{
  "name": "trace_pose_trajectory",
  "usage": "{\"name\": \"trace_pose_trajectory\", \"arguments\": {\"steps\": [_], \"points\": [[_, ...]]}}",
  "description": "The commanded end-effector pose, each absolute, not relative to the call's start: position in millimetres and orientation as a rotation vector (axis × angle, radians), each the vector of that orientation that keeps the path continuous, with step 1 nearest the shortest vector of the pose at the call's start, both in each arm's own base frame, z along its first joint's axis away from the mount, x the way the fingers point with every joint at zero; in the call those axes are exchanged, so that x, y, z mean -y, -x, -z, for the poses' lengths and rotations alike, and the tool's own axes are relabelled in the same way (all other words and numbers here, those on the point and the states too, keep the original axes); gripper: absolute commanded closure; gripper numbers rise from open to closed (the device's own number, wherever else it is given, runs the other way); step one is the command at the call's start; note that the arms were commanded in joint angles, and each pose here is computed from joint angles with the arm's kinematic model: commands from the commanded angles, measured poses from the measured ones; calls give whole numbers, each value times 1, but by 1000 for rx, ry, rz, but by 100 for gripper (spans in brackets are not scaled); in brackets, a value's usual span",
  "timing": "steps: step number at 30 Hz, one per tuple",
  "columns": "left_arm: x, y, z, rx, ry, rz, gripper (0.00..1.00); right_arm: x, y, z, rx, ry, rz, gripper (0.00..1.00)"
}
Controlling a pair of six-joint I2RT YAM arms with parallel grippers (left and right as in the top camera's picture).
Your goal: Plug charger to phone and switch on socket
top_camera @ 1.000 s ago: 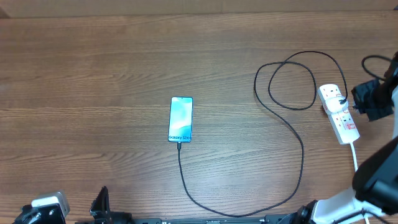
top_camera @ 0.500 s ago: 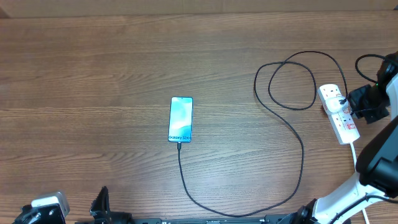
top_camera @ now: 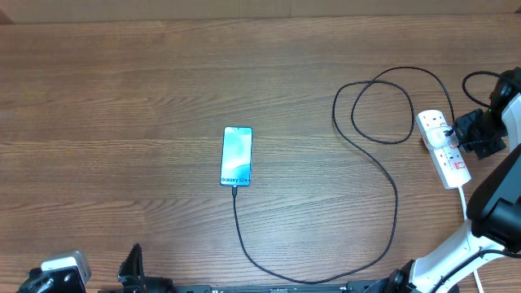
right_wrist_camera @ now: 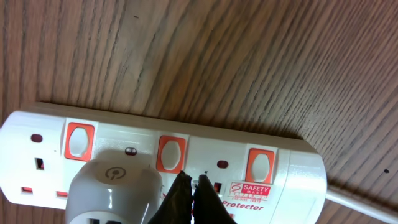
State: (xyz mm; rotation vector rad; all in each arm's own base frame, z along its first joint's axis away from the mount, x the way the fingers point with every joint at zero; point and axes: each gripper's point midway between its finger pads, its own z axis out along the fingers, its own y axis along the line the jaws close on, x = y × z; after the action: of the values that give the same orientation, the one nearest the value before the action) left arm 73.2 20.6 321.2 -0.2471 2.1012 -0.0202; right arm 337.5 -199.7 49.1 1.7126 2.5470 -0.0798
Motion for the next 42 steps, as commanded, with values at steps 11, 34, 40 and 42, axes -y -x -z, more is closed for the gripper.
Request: {"name": "trace_pose_trajectory", "arguments": {"steps": [11,34,40,42], "points": [[-23,-73,-322,-2092,232,-6,1,190,-357,-51,-2557,-1620,76,96],[-23,-73,-322,-2093,232,-6,0,188,-350,-36,-2573,-1619,128,96],[-23,-73,-322,-2093,232,-6,1,176,-350,-26,-2600,-1588,129,96],[-23,-73,-322,-2093,232,-5,0,173,-350,-22,-2608,-1576,129,96]]}}
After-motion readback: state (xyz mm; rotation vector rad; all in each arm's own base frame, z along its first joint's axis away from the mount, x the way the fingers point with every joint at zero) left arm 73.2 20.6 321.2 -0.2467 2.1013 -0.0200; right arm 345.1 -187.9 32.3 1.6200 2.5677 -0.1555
